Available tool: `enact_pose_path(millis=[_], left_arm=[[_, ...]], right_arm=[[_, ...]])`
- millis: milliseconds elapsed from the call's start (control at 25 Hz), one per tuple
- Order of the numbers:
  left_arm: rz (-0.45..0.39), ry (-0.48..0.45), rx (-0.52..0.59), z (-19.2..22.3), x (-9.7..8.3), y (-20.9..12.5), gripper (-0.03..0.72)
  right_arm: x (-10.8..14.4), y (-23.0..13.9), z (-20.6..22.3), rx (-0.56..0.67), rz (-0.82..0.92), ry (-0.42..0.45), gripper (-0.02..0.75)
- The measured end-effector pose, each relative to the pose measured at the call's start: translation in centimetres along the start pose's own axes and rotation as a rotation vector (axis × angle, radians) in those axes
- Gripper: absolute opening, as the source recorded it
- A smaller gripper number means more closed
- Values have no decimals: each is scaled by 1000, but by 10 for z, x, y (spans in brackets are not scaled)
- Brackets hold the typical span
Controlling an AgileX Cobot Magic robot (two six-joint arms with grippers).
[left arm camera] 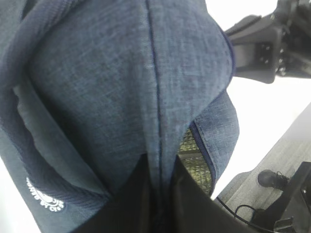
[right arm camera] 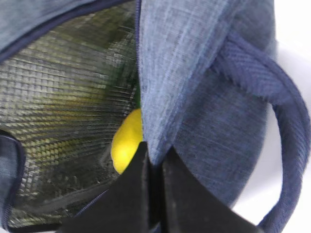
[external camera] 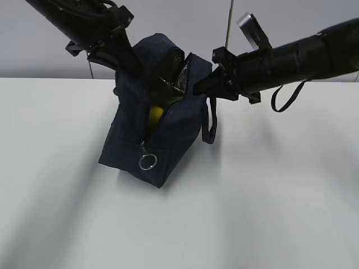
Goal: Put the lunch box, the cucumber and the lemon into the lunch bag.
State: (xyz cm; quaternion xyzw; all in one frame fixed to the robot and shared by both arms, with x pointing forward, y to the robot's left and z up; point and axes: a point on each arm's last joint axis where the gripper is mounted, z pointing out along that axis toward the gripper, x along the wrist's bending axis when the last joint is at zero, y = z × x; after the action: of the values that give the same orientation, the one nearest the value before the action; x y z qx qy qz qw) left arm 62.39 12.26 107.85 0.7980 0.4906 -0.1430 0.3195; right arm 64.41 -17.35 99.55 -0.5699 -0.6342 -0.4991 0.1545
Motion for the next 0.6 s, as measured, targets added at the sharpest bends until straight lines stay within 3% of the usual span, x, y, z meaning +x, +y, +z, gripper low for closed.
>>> enact_pose_path(millis=[160, 280, 480, 600], left_arm=[[33, -25, 24, 11, -17, -2, 11], [52, -41, 37, 17, -28, -3, 11], [61, -80, 41, 26, -44, -5, 11], [66, -85, 31, 31, -52, -4, 11]], right_arm=[[19, 17, -10, 83, -76, -27, 8], [27, 25, -18, 157, -124, -99, 8], [32, 30, -30, 258, -163, -213, 8], [32, 28, -33, 305, -168, -238, 7]])
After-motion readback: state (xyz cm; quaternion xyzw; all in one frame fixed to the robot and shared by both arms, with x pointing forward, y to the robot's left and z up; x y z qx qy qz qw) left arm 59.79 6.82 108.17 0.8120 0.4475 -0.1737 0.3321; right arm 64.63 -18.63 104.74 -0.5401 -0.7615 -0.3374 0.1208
